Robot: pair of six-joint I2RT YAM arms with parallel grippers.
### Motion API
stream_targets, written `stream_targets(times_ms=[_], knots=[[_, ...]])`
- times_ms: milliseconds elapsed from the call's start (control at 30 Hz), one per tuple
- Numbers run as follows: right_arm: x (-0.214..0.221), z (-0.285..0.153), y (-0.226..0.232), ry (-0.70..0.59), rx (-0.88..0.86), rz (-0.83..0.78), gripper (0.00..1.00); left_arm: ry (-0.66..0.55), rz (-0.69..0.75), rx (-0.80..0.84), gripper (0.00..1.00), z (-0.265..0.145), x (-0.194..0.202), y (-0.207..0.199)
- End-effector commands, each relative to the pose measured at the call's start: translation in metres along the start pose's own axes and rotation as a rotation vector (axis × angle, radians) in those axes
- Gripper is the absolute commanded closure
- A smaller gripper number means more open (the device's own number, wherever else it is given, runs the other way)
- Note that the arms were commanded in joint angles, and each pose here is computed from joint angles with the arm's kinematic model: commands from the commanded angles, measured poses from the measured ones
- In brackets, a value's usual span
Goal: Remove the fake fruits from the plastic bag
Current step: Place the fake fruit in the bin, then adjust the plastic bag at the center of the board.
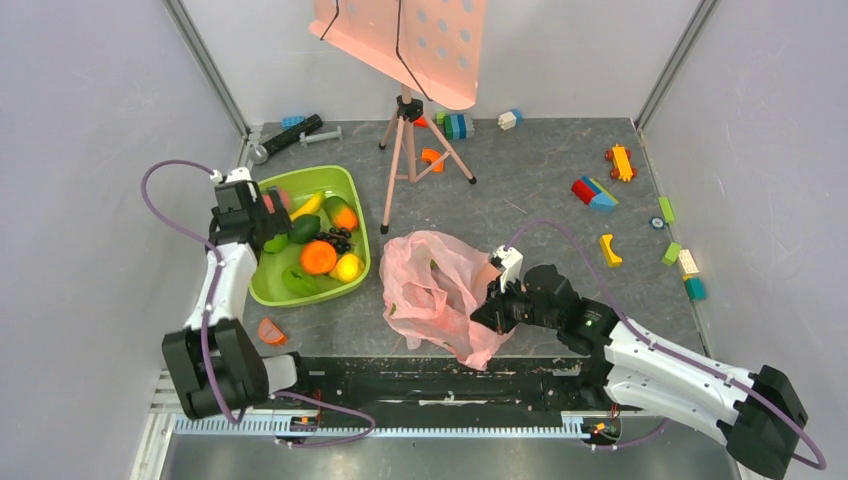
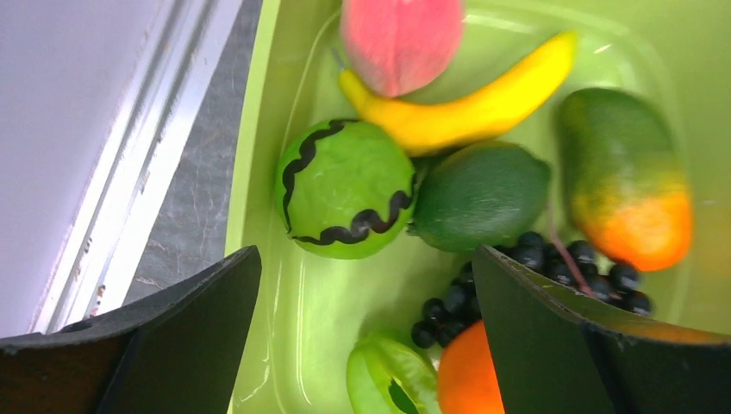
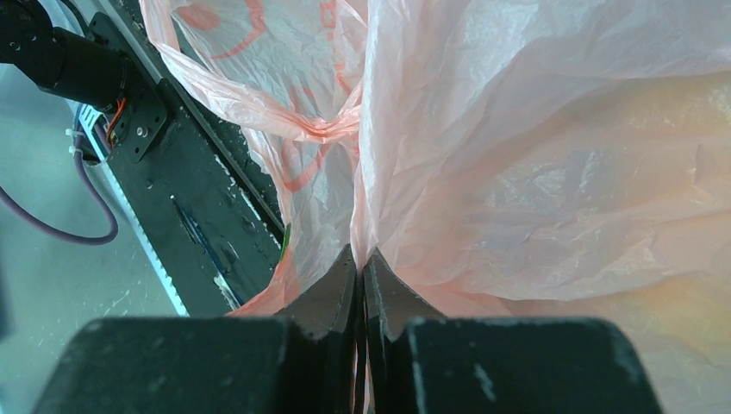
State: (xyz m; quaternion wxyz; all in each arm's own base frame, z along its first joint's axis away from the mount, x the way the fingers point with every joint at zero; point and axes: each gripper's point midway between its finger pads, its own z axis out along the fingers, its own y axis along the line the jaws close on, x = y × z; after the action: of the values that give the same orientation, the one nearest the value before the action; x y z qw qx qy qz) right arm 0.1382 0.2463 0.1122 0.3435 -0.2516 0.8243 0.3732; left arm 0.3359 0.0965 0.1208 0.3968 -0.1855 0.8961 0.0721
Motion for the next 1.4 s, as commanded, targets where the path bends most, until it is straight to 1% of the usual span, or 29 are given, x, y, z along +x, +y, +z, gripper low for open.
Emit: stream_targets(times_ms=[0,67,133,200,267,400,567,667,700,800,900,967,1033,1100,1200,1367], knots=[[-0.017,0.003,0.003,-0.058,0.002,-0.006,0.94,-0.231,-0.007,0.132,0.02,-0.055,-0.065,-0.031],[-0.024,0.003,0.004,-0.079,0.006,-0.008,0.94,-0.286,0.004,0.181,0.02,-0.078,-0.076,-0.047],[-0.034,0.003,0.007,-0.102,0.000,-0.021,0.94,-0.331,0.020,0.274,0.03,-0.102,-0.084,-0.071],[-0.045,0.003,0.012,-0.120,-0.011,-0.041,0.94,-0.365,0.050,0.398,0.04,-0.128,-0.085,-0.102],[-0.055,0.004,0.017,-0.134,-0.025,-0.064,0.94,-0.369,0.117,0.540,0.05,-0.155,-0.074,-0.140],[-0.069,0.006,0.023,-0.147,-0.038,-0.090,0.94,-0.350,0.204,0.726,0.07,-0.201,-0.044,-0.184],[-0.074,0.013,0.027,-0.132,-0.055,-0.095,0.93,-0.302,0.267,0.916,0.09,-0.247,0.003,-0.218],[-0.074,0.016,0.027,-0.125,-0.053,-0.090,0.94,-0.283,0.317,1.002,0.09,-0.272,0.027,-0.236],[-0.073,0.016,0.026,-0.123,-0.050,-0.089,0.93,-0.263,0.351,1.045,0.09,-0.282,0.039,-0.245],[-0.073,0.015,0.020,-0.132,-0.018,-0.082,0.94,-0.234,0.453,1.100,0.09,-0.304,0.068,-0.268],[-0.072,0.013,0.017,-0.140,-0.003,-0.077,0.94,-0.209,0.561,1.086,0.10,-0.310,0.095,-0.290],[-0.072,0.012,0.016,-0.144,0.003,-0.070,0.94,-0.147,0.594,1.048,0.13,-0.304,0.112,-0.300],[-0.071,0.011,0.014,-0.150,0.011,-0.063,0.94,-0.089,0.602,1.019,0.15,-0.296,0.125,-0.307],[-0.070,0.010,0.012,-0.153,0.023,-0.059,0.94,-0.063,0.598,0.974,0.16,-0.285,0.135,-0.310],[-0.067,0.009,0.009,-0.146,0.035,-0.056,0.95,-0.066,0.585,0.923,0.17,-0.270,0.139,-0.310],[-0.065,0.007,0.007,-0.148,0.042,-0.055,0.95,-0.067,0.587,0.918,0.20,-0.258,0.151,-0.321]])
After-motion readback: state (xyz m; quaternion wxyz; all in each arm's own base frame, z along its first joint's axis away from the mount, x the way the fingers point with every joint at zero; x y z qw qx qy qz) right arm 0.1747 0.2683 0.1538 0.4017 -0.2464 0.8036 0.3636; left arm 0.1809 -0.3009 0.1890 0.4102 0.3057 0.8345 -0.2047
